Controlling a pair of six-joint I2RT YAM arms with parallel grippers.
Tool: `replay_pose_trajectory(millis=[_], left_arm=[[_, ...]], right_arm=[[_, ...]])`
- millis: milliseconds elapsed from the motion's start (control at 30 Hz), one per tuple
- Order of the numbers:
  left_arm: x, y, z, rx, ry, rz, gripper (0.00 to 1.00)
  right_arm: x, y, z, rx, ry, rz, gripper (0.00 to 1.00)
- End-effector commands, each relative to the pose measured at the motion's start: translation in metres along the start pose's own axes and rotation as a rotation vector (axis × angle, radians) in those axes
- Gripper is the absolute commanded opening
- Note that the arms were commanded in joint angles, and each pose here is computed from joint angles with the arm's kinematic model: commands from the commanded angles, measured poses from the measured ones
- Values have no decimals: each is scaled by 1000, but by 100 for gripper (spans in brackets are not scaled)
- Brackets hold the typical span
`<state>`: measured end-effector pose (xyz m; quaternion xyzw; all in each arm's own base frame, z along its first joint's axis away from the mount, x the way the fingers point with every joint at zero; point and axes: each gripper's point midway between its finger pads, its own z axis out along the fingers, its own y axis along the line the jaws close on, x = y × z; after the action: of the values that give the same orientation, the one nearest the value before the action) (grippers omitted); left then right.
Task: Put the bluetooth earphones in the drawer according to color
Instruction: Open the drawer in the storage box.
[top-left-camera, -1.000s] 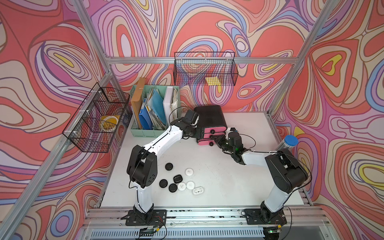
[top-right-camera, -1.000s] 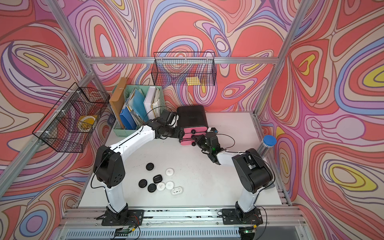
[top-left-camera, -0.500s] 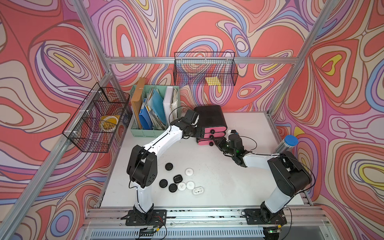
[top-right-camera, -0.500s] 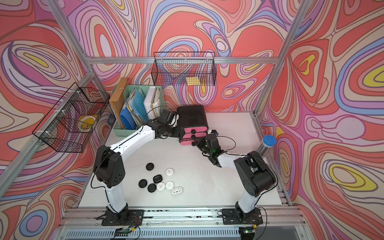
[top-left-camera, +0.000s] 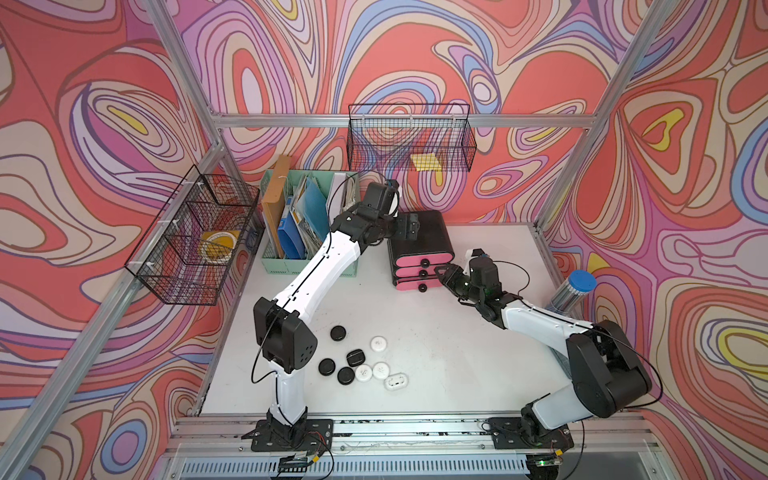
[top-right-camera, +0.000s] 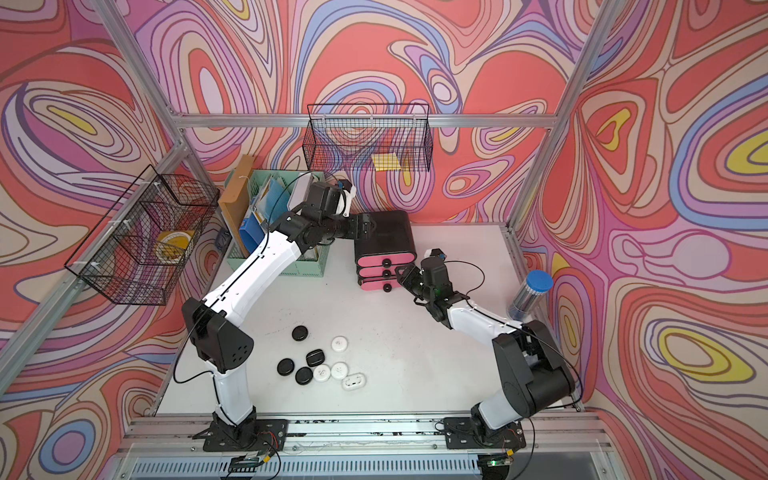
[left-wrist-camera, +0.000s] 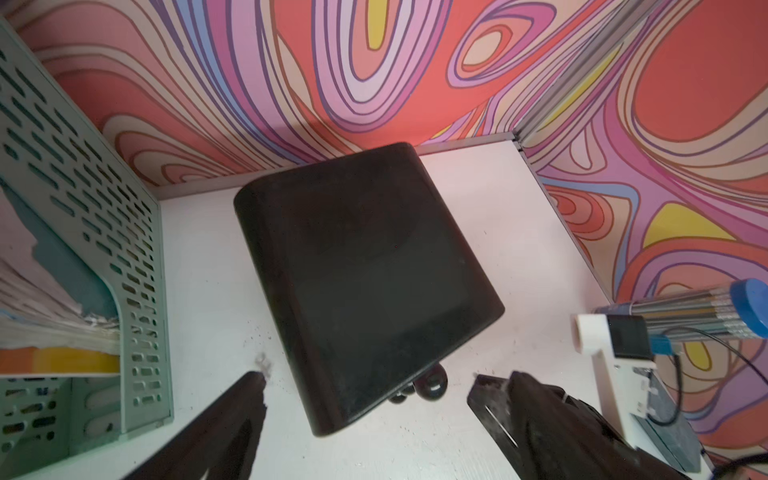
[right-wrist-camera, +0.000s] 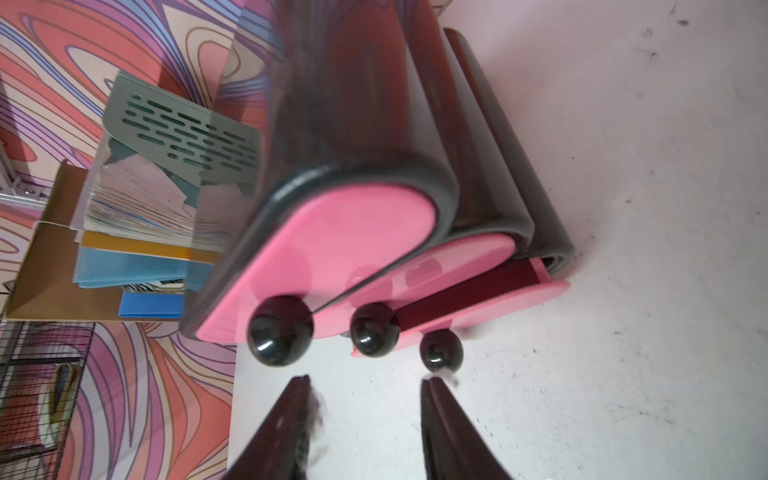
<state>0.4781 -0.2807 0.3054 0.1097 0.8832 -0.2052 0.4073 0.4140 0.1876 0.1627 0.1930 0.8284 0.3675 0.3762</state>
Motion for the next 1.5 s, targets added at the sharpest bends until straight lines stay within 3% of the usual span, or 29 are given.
replay_pose_trajectory(millis=[0, 167, 533, 667, 800, 867, 967, 1100, 1300, 1467], left_arm=[[37, 36, 30, -71, 151, -13, 98], [33, 33, 45, -21, 163, 12, 99], [69, 16, 68, 143, 264, -91, 98], [81, 0, 63, 234, 278, -154, 98], [92, -18, 60, 303, 299, -184, 98], [97, -29, 58, 336, 311, -192, 98], [100, -48, 58, 388, 320, -195, 98], [102, -71, 54, 440, 334, -187, 97], [87, -68, 21, 375, 266, -138, 98], [62, -56, 12, 266, 219, -61, 98]], right_arm=[[-8, 3, -13, 7, 47, -70, 57], [-11, -7, -21, -3, 88, -86, 80], [-17, -11, -41, 13, 69, -192, 98], [-14, -11, -42, 27, 103, -243, 98], [-14, -10, -52, -78, -25, -254, 98], [-12, -22, -57, -48, -58, -242, 98], [-7, -39, -53, 31, -21, -199, 98], [5, -35, -35, -57, 105, -165, 94], [-3, -56, -19, -184, 108, 35, 98], [-10, -56, -7, -268, 111, 116, 73]])
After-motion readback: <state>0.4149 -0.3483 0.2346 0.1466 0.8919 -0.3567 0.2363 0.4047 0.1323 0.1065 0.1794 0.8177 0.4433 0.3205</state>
